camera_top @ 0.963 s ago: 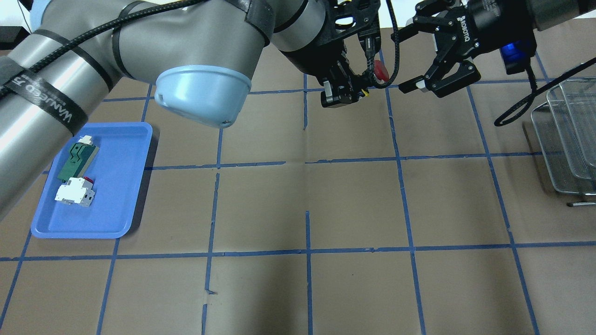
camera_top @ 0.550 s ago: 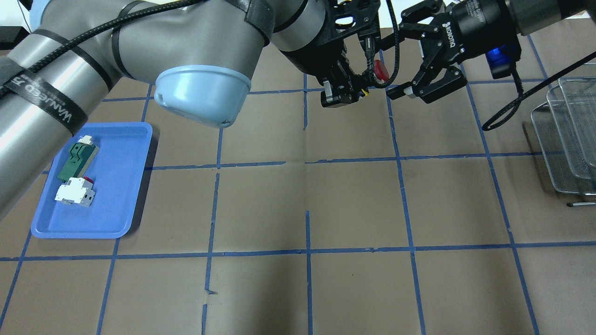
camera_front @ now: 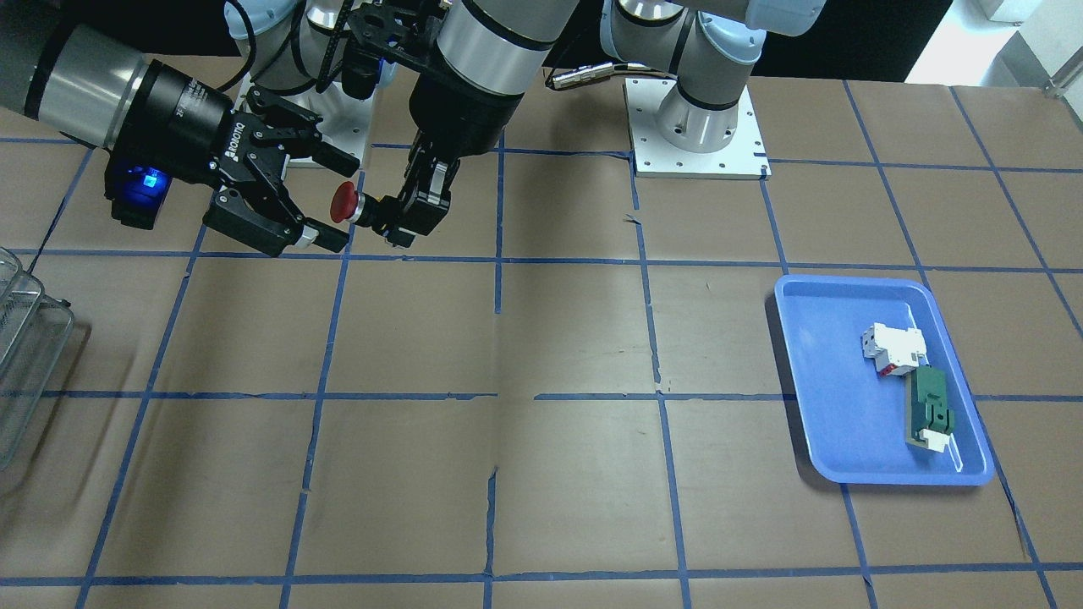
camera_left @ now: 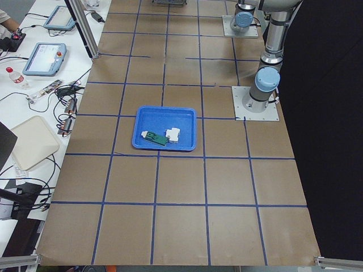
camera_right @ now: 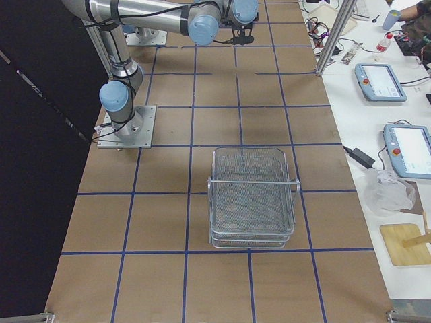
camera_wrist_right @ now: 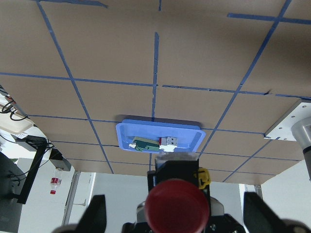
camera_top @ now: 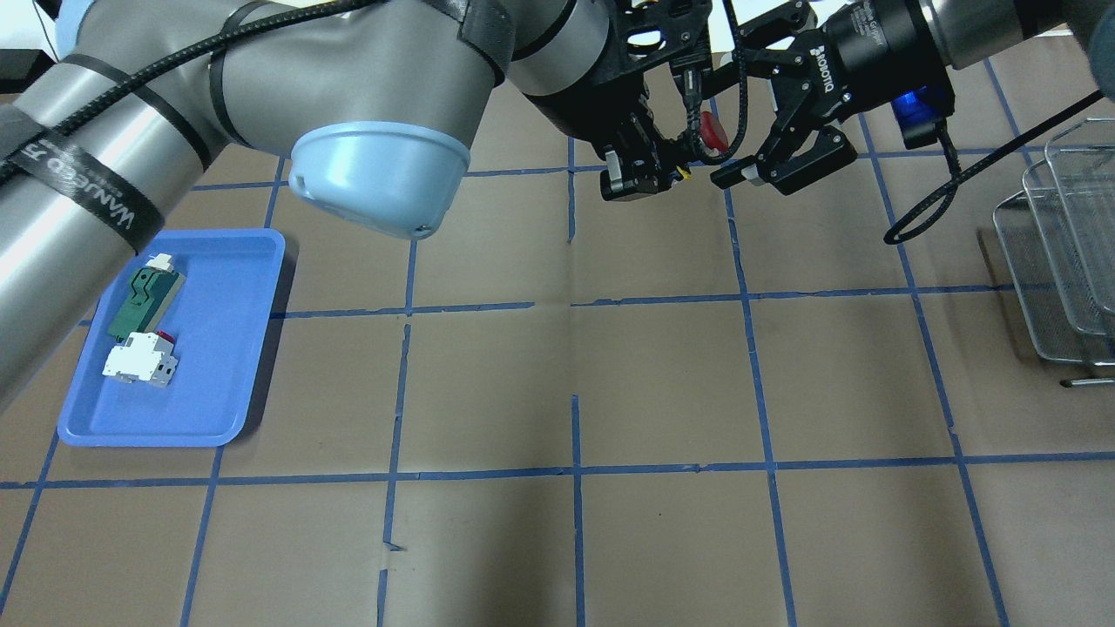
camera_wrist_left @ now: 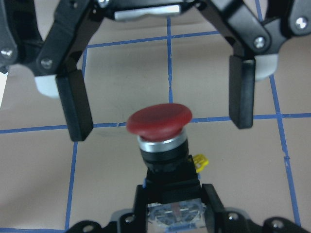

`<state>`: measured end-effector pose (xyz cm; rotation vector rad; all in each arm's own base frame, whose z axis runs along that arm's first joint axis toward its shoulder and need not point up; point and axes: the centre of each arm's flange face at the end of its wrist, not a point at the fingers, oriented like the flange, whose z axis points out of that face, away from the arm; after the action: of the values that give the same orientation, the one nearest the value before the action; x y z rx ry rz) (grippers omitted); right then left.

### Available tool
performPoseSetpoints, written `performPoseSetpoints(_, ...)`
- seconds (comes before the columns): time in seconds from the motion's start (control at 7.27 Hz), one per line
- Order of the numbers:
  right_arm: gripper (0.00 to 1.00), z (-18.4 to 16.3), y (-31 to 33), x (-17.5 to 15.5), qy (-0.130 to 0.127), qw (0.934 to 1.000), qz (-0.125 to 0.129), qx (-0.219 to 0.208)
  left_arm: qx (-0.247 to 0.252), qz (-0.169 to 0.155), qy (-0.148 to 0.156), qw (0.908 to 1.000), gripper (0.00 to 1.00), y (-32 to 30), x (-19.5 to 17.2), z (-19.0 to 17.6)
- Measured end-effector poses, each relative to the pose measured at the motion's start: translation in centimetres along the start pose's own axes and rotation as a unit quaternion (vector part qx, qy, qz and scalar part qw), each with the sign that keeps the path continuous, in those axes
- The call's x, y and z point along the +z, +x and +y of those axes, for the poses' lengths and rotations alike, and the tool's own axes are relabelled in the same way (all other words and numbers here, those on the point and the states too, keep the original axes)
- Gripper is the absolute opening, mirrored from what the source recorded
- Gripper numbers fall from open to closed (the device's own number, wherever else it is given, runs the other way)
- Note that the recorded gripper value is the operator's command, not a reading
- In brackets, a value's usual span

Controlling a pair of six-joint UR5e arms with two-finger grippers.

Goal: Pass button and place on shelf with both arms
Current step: 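Close the right gripper on the button body below the left gripper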

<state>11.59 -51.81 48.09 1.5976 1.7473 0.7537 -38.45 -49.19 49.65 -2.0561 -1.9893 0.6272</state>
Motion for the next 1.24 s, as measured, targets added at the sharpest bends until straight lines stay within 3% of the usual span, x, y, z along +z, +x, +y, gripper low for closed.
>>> performPoseSetpoints(0.14, 0.97, -0.1, -0.1, 0.1, 0.000, 1.0000, 0.000, 0.001, 0.000, 0.000, 0.000, 1.0000, 0.00, 0.0, 0.0, 0.0)
performPoseSetpoints(0.28, 0.88, -0.3, -0.2, 0.2, -0.001, 1.0000, 0.001, 0.002, 0.000, 0.000, 0.000, 1.0000, 0.00, 0.0, 0.0, 0.0)
performPoseSetpoints(0.41, 0.70, -0.3, -0.2, 0.3, -0.002, 1.0000, 0.003, 0.003, 0.000, 0.000, 0.000, 1.0000, 0.00, 0.0, 0.1, 0.0)
performPoseSetpoints(0.55, 0.38, -0.2, -0.2, 0.5, -0.003, 1.0000, 0.005, 0.003, 0.000, 0.000, 0.000, 1.0000, 0.00, 0.0, 0.0, 0.0)
performPoseSetpoints(0.69, 0.18, 0.1, -0.1, 0.8, -0.003, 1.0000, 0.008, 0.001, 0.000, 0.000, -0.001, 1.0000, 0.00, 0.0, 0.0, 0.0)
performPoseSetpoints(0.83, 0.04, 0.3, 0.0, 1.1, -0.004, 0.9999, 0.011, -0.001, 0.000, 0.001, -0.001, 1.0000, 0.00, 0.0, 0.1, 0.0)
performPoseSetpoints(1.24, 0.00, 0.5, 0.1, 1.2, -0.004, 0.9999, 0.012, -0.002, 0.000, 0.001, -0.001, 1.0000, 0.00, -0.1, 0.2, 0.0)
